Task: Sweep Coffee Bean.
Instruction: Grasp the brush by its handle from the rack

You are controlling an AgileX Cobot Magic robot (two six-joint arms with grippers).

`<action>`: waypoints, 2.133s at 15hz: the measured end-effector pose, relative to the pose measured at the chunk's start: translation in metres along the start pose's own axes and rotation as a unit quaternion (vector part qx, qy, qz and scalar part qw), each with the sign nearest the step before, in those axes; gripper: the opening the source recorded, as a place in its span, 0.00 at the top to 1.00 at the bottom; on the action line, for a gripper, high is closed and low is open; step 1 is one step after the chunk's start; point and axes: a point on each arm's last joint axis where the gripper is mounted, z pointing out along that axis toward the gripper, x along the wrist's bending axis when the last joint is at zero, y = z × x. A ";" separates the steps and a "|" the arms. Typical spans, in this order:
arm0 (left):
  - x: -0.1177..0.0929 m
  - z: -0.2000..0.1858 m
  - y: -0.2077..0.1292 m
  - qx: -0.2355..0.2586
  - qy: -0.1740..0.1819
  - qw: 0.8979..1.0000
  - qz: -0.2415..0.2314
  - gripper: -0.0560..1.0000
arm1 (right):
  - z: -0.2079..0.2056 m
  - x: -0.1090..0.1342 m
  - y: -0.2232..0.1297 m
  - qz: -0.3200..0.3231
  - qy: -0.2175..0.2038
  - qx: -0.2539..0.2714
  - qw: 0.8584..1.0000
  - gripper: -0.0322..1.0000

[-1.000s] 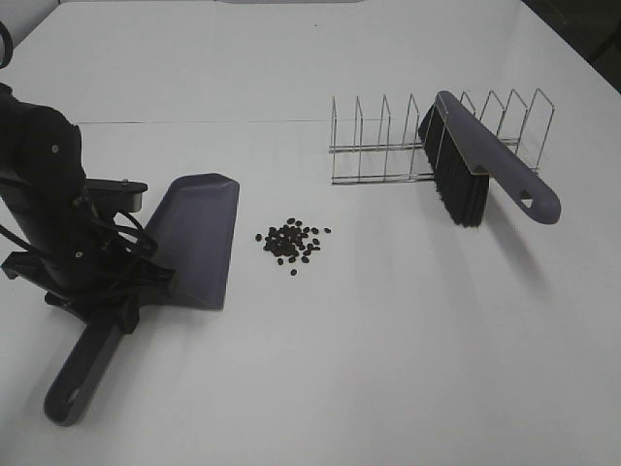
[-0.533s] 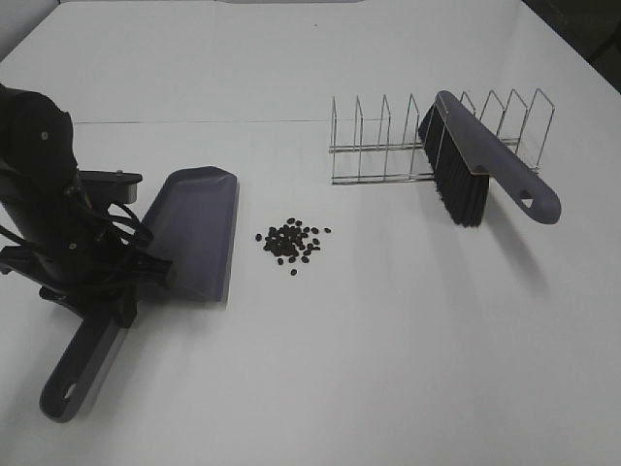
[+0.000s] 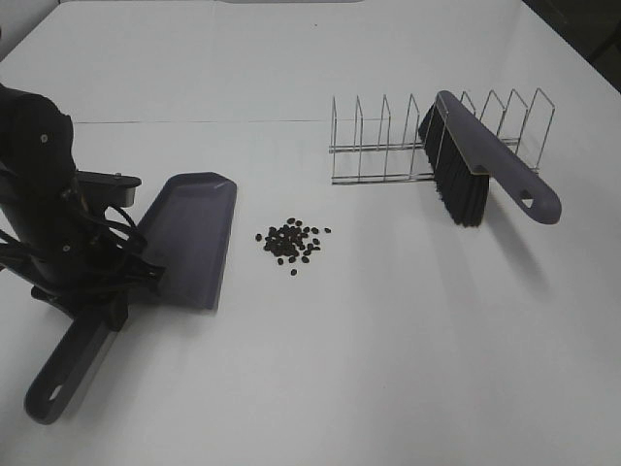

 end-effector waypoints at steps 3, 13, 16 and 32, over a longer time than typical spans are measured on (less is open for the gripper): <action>0.001 0.000 -0.002 0.012 0.004 1.000 0.002 0.65 | 0.020 0.001 0.053 -0.007 0.000 0.008 1.000 0.43; 0.002 0.000 -0.005 0.030 0.012 0.999 0.007 0.65 | 0.093 0.011 0.160 -0.007 0.040 0.004 0.999 0.43; 0.002 0.000 -0.006 0.031 0.012 0.999 0.007 0.65 | 0.123 0.011 0.186 -0.008 0.038 -0.001 0.999 0.43; 0.004 -0.001 -0.009 0.049 0.024 0.998 0.017 0.65 | 0.228 0.011 0.179 0.007 0.045 0.100 0.994 0.34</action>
